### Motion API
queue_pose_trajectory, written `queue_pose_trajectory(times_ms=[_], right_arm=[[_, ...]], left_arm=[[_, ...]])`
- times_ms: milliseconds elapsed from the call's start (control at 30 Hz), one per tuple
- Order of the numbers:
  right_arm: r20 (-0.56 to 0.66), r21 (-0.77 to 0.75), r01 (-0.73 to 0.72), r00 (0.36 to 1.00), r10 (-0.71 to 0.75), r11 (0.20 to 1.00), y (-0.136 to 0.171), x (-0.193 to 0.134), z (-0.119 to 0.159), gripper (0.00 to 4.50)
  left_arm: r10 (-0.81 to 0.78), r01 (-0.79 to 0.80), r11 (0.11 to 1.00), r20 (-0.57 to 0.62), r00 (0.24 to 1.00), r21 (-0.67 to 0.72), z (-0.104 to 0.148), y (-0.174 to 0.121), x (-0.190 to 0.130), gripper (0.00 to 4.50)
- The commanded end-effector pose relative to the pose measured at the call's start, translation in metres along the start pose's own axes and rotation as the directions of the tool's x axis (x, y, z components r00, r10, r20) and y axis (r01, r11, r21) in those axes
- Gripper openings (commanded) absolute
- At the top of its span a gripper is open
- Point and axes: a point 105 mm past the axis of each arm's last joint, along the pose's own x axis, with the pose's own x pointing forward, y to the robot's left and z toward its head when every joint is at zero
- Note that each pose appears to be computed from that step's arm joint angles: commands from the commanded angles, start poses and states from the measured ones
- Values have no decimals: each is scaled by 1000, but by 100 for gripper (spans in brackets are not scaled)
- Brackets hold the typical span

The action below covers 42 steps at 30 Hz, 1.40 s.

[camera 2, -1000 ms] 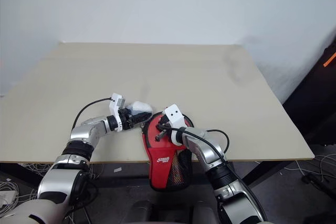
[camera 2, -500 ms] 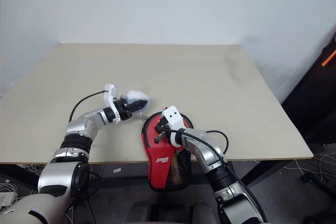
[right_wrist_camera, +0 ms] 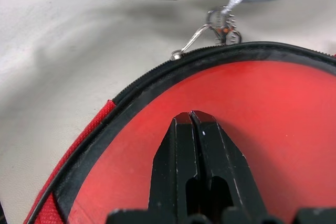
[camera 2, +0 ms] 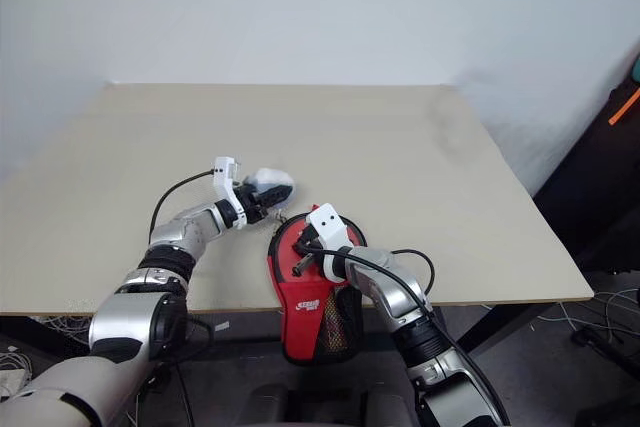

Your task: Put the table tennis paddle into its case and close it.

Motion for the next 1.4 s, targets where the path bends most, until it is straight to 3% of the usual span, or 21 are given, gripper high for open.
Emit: queue_pose_trajectory(times_ms=[33, 433, 933, 1100, 1267, 1400], right_arm=[[-79, 22, 8, 997, -6, 1000, -1, -1, -21, 0], [-36, -28, 50, 998, -51, 998, -17, 4, -26, 0], [-51, -56, 30, 998, -33, 998, -13, 4, -30, 0], [-51, -54, 30, 998, -33, 998, -12, 4, -31, 0], [-51, -52, 34, 998, -37, 998, -13, 3, -32, 0], [-53, -53, 32, 998, -35, 998, -13, 3, -32, 0]], left_arm=[[-15, 10, 997, 68, 998, 72, 31, -12, 12, 227], [-18, 10, 996, 92, 996, 92, 45, -31, 33, 227], [-34, 21, 984, 76, 997, 176, 47, -72, 69, 227], [-90, 87, 967, 4, 996, 238, 32, -85, 75, 227], [-209, 305, 840, -251, 945, 448, -16, -93, 67, 227], [-263, 429, 768, -376, 888, 476, -39, -93, 57, 227]])
